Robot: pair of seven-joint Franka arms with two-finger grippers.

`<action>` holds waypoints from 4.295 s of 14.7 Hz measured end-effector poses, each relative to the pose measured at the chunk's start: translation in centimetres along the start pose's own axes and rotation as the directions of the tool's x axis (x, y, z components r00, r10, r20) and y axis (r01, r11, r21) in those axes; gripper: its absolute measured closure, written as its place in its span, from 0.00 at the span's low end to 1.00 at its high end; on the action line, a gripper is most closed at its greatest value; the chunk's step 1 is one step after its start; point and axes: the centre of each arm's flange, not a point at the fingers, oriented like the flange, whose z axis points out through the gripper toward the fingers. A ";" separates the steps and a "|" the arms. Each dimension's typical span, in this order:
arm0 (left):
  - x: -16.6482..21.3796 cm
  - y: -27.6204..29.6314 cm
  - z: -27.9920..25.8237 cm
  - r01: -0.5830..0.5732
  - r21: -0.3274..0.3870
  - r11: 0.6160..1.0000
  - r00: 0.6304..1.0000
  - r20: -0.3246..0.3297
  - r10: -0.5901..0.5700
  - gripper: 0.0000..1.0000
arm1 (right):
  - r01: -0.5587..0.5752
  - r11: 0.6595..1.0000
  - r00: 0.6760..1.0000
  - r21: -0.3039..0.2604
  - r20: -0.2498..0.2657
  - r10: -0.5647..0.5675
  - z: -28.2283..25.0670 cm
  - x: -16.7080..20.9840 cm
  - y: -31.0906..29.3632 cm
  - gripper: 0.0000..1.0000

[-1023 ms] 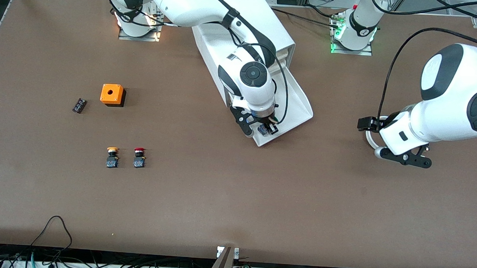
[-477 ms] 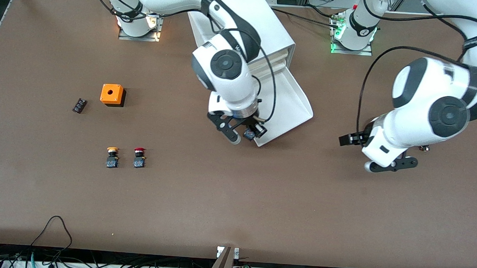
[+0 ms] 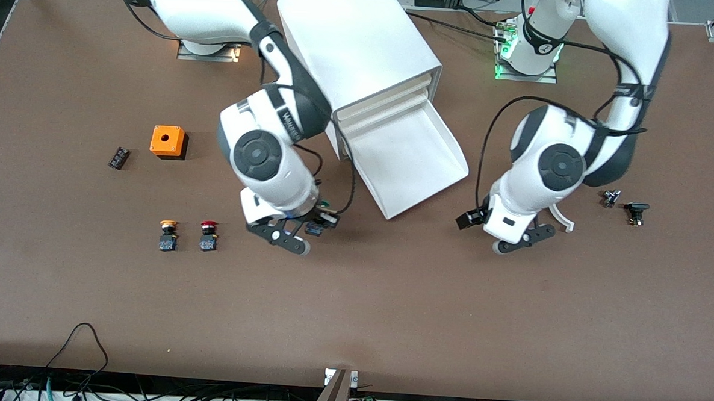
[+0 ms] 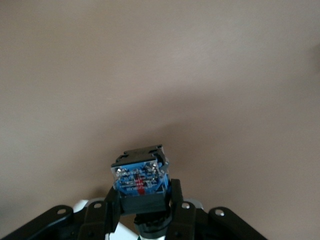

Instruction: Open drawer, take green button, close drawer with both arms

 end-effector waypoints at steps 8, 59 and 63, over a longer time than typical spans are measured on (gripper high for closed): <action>-7.4 1.5 8.2 0.106 -0.033 0.994 0.994 -0.020 -0.107 0.00 | 0.338 0.940 0.935 -0.043 0.127 -0.331 3.2 7.5 10.0 0.59; -3.9 -0.1 -16.1 -0.486 0.151 0.861 0.873 0.132 0.470 0.00 | 0.295 0.953 0.951 -0.070 -0.072 -0.300 -20.5 2.3 34.9 0.00; 1.8 -8.1 -22.0 -0.597 0.154 0.787 0.802 0.083 0.592 0.00 | 0.297 0.952 0.951 -0.081 -0.069 -0.302 -22.6 0.9 35.8 0.00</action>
